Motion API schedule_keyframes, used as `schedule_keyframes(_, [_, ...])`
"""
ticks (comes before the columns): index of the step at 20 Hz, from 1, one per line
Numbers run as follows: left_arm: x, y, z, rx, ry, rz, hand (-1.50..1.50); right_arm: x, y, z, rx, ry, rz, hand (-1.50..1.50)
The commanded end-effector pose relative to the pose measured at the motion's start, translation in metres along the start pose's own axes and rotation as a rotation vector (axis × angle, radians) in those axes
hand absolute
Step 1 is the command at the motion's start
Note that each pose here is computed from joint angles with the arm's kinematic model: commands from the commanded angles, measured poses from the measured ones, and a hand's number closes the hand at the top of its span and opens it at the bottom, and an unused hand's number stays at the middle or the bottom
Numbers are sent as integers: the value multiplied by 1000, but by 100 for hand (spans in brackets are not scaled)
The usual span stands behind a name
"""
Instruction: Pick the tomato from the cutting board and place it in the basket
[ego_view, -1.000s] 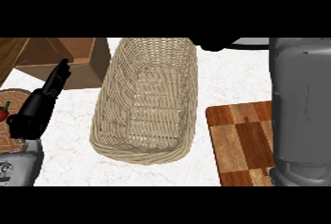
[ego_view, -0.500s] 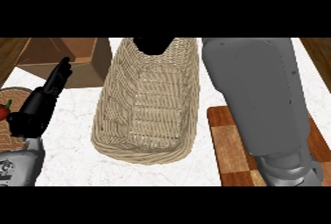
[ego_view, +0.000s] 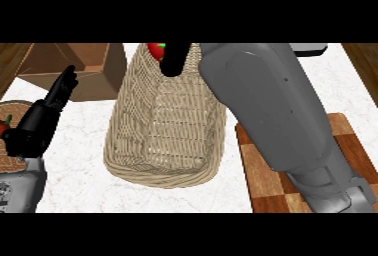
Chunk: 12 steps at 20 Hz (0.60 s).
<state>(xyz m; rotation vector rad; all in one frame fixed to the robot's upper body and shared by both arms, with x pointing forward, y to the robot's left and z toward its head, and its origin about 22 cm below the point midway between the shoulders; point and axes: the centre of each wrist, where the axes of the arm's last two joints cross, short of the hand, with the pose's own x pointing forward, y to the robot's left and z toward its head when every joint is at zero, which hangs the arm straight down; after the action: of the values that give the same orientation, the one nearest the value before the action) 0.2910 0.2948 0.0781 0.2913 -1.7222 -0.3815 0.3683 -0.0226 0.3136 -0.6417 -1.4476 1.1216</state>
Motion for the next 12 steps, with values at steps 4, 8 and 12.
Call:
schedule_keyframes(4, [1, -3, 4, 10, -5, 6, 0, 8, 10, -2, 58, 7, 201, 150])
schedule_keyframes(8, [14, -23, -10, -4, -4, 15, 0, -11, 21, -17, 131, 6, 88, -150])
schedule_keyframes(12, [5, -9, -11, -15, -4, -6, 0, 4, 10, -6, 152, -24, 32, -150])
